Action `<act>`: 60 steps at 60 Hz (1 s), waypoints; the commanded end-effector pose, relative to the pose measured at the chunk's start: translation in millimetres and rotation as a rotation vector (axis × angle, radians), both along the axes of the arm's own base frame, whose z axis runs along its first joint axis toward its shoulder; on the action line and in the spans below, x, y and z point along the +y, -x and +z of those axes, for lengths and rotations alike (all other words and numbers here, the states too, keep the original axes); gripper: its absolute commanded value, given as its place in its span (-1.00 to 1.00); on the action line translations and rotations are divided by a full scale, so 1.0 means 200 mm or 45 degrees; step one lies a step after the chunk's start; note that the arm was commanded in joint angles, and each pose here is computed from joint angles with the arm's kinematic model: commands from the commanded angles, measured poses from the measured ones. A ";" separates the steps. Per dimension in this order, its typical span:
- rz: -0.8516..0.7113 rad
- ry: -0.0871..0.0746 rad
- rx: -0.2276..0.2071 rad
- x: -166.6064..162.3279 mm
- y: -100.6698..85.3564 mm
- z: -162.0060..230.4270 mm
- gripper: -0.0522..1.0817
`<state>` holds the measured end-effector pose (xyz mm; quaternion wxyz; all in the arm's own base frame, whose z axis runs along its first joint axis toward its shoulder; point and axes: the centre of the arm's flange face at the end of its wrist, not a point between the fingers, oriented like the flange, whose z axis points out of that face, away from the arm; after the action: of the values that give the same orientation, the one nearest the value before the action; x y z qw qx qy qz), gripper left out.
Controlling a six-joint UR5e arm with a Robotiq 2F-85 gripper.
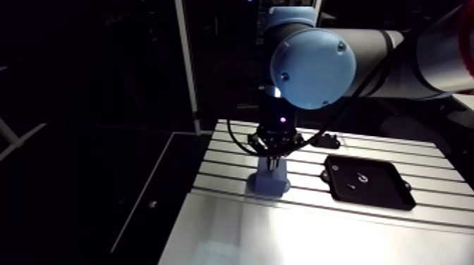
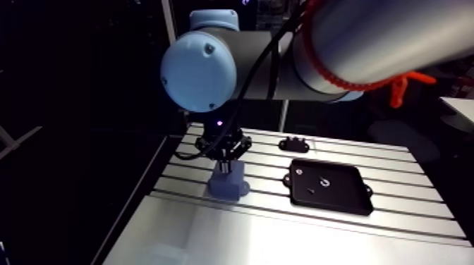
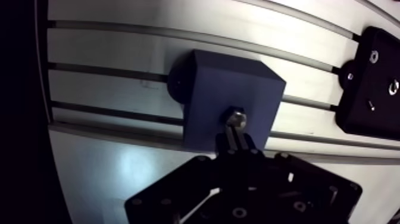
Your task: Pick up the M10 bolt and insert it into the hex recess until seated.
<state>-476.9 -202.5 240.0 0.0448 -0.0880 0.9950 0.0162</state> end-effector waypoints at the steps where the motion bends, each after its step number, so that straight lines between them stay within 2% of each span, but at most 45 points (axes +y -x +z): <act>1: -0.001 -0.001 0.003 0.01 0.00 -0.02 0.97; 60: 0.001 -0.002 -0.011 0.01 0.01 -0.05 0.97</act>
<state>-479.4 -200.1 231.9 0.0466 -0.0881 0.9949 0.0167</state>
